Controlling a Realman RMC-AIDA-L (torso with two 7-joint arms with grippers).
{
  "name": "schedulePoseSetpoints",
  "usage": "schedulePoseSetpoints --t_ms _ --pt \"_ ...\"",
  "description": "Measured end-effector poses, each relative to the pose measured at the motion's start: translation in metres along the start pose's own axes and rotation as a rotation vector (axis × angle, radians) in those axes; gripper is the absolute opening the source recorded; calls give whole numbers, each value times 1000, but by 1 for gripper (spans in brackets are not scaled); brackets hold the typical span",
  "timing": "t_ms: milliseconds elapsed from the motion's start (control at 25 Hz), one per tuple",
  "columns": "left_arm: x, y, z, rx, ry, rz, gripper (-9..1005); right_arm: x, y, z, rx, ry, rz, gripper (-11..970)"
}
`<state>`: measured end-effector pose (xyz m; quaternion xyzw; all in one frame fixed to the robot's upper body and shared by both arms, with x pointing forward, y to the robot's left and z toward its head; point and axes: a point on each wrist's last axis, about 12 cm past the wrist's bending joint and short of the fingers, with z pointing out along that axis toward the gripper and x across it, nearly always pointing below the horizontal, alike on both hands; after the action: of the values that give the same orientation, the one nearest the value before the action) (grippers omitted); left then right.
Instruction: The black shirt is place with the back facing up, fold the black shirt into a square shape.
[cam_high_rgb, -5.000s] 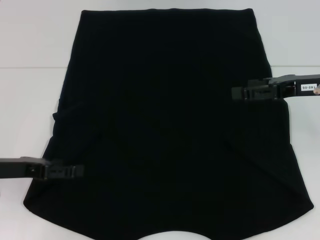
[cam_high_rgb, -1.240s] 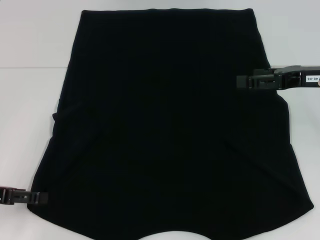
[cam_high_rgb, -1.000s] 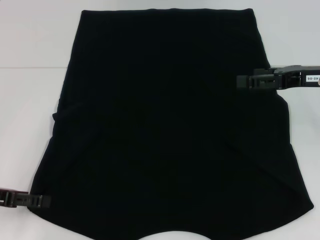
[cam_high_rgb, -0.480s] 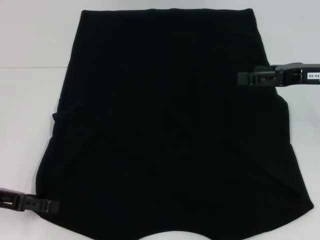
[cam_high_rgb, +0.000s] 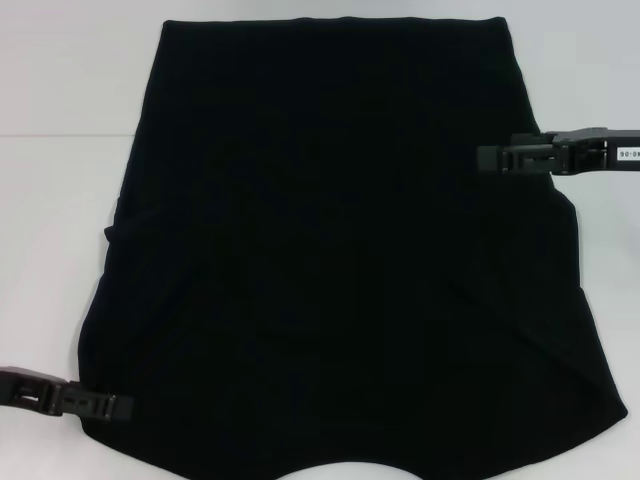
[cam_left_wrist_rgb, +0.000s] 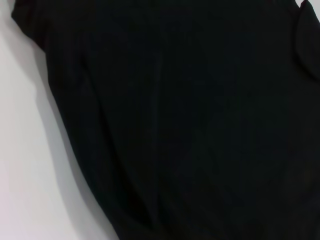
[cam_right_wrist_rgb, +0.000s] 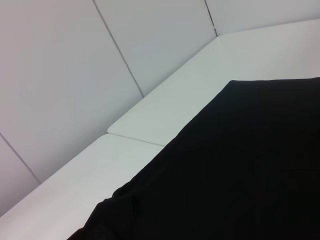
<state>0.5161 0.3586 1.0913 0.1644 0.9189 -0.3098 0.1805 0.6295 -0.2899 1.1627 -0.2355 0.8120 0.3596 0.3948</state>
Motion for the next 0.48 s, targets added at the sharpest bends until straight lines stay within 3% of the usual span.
schedulePoseSetpoints --t_ms 360,480 --pt "0 1 0 -12 3 2 948 1 0 -1 1 -3 3 930" --pt "0 2 -1 -14 5 -1 886 1 0 -1 0 -4 3 930"
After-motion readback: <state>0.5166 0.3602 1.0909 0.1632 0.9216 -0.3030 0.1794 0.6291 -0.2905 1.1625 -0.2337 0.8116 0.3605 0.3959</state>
